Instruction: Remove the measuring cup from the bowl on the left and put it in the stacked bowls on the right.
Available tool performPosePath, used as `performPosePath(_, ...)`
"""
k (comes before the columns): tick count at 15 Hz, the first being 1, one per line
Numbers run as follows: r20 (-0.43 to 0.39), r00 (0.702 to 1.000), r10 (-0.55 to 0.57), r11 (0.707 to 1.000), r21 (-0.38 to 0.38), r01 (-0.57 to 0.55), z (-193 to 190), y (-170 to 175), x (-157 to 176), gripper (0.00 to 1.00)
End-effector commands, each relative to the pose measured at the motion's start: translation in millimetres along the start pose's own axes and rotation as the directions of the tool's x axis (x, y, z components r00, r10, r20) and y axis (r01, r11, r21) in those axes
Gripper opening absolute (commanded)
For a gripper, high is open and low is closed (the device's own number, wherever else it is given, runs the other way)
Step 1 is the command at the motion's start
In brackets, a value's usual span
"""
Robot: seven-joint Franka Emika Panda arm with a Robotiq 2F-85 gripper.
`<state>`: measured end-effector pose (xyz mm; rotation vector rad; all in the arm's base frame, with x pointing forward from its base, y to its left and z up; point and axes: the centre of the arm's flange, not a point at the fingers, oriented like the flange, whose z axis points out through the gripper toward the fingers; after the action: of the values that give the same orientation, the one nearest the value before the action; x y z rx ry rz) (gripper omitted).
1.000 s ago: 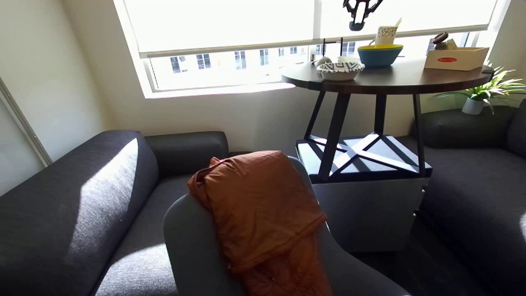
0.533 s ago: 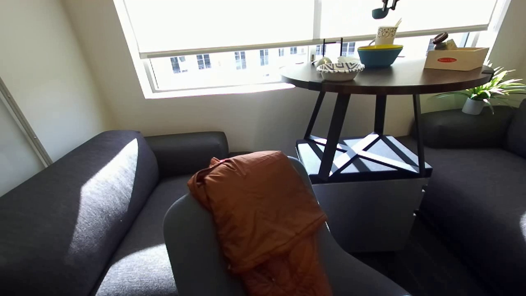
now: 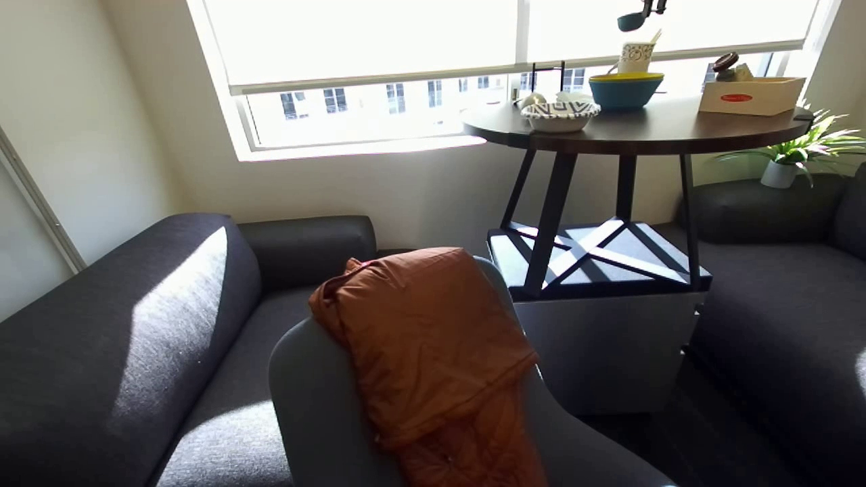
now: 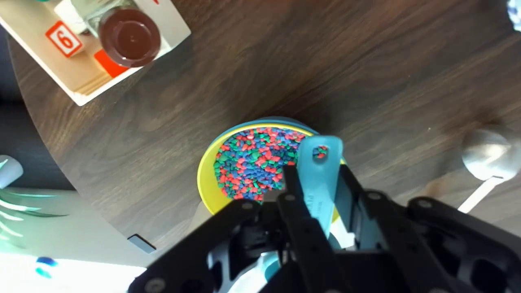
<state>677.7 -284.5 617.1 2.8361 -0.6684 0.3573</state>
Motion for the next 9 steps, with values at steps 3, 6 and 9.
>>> performPosePath(3, 0.112, 0.955, -0.273, 0.962, 0.0, 0.275, -15, 51, 18, 0.06)
performPosePath(6, 0.131, 0.91, -0.394, 0.919, 0.064, 0.388, -2, 57, 23, 0.06)
performPosePath(9, 0.125, 0.936, -0.329, 0.944, 0.019, 0.329, 13, 57, -13, 0.26)
